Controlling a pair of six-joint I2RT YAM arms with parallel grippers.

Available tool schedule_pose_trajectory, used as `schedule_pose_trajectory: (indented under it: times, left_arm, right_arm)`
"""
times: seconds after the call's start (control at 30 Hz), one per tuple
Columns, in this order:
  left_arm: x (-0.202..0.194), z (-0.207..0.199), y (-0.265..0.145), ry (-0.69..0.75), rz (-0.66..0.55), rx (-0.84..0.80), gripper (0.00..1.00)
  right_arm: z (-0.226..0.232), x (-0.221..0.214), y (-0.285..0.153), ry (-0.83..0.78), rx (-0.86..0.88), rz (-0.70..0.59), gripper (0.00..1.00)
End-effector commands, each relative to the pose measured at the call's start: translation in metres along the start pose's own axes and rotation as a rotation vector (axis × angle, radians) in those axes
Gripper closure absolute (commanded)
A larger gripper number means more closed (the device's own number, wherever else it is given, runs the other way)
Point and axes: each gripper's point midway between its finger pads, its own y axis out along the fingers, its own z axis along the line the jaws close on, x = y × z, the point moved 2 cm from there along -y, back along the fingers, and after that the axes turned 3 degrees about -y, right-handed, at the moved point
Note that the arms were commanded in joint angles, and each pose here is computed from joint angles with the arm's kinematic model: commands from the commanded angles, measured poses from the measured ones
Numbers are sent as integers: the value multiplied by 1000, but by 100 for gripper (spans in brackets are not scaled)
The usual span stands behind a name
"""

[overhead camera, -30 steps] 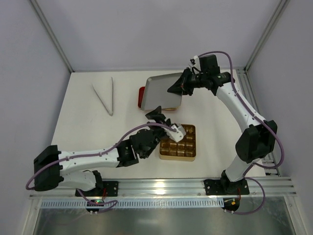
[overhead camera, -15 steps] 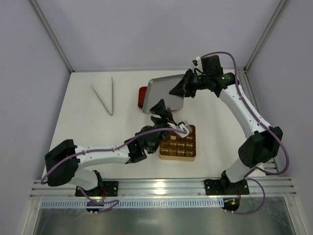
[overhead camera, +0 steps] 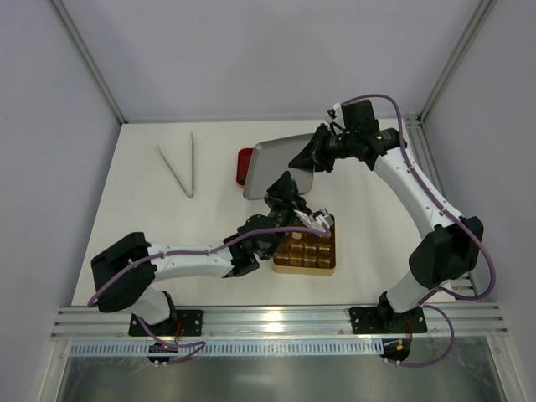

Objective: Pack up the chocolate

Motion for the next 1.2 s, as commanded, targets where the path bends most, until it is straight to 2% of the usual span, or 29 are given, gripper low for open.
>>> schedule_pose_trajectory:
  times: [0.0, 0.1, 0.17, 0.23, 0.27, 0.3, 0.37, 0.4, 0.5, 0.57, 0.6, 0.63, 0.67, 0.7, 0.73, 0.8, 0.87, 0.9, 0.97, 1.0, 1.07, 1.1, 1.17]
  left_arm:
    - [18, 33, 8, -49, -61, 138, 78]
    - [19, 37, 12, -44, -51, 157, 99]
    - [22, 38, 13, -45, -56, 162, 100]
    - [24, 42, 13, -56, -62, 169, 99]
    - [24, 44, 13, -57, -64, 172, 100]
    - [26, 47, 13, -72, -67, 178, 100]
    - [26, 52, 12, -90, -65, 182, 100]
    - [26, 51, 13, -86, -62, 166, 100]
    - [27, 51, 10, -131, -52, 147, 100]
    - [27, 51, 8, -188, -41, 132, 100]
    - [28, 47, 7, -191, -28, 98, 100]
    - [28, 44, 6, -206, -18, 74, 100]
    - [29, 41, 5, -283, -9, 52, 100]
    - [35, 54, 4, -335, -12, 55, 100]
    - [30, 42, 3, -329, 25, -17, 100]
    - [38, 53, 2, -468, 33, -30, 100]
    - [36, 46, -1, -502, 84, -103, 100]
    - [41, 56, 2, -623, 90, -100, 100]
    - [47, 55, 0, -696, 115, -192, 100]
    - [47, 59, 2, -793, 126, -189, 100]
    - [43, 60, -1, -888, 154, -260, 100]
    - [46, 60, -3, -1024, 172, -275, 100]
    - [44, 71, -1, -1205, 167, -322, 100]
  right_arm:
    - [22, -4, -15, -57, 67, -32, 96]
    - [20, -5, -15, -63, 65, -28, 96]
    - [20, -5, -16, -70, 66, -35, 94]
    - [20, -5, -16, -71, 67, -40, 85]
    - [20, -4, -16, -77, 69, -44, 80]
    - [20, -4, -16, -79, 70, -49, 64]
    - [20, -1, -18, -92, 62, -71, 48]
    - [20, 0, -18, -102, 56, -83, 35]
    - [22, 14, -28, -142, 28, -175, 17]
    - [22, 26, -37, -162, 8, -251, 11]
    - [21, 30, -41, -177, 2, -279, 1]
    - [22, 34, -44, -186, -2, -304, 0]
    - [22, 44, -55, -194, -14, -372, 0]
    - [18, 47, -58, -192, -19, -392, 0]
    - [19, 52, -65, -195, -13, -425, 0]
    - [22, 64, -83, -207, 11, -509, 0]
    - [23, 72, -96, -222, 13, -555, 0]
    - [25, 76, -105, -229, 12, -581, 0]
    - [21, 83, -125, -238, -2, -641, 0]
    - [18, 86, -137, -240, -15, -681, 0]
    - [12, 88, -151, -253, -42, -717, 0]
    - [9, 88, -156, -263, -58, -733, 0]
    - [1, 85, -172, -303, -123, -775, 0]
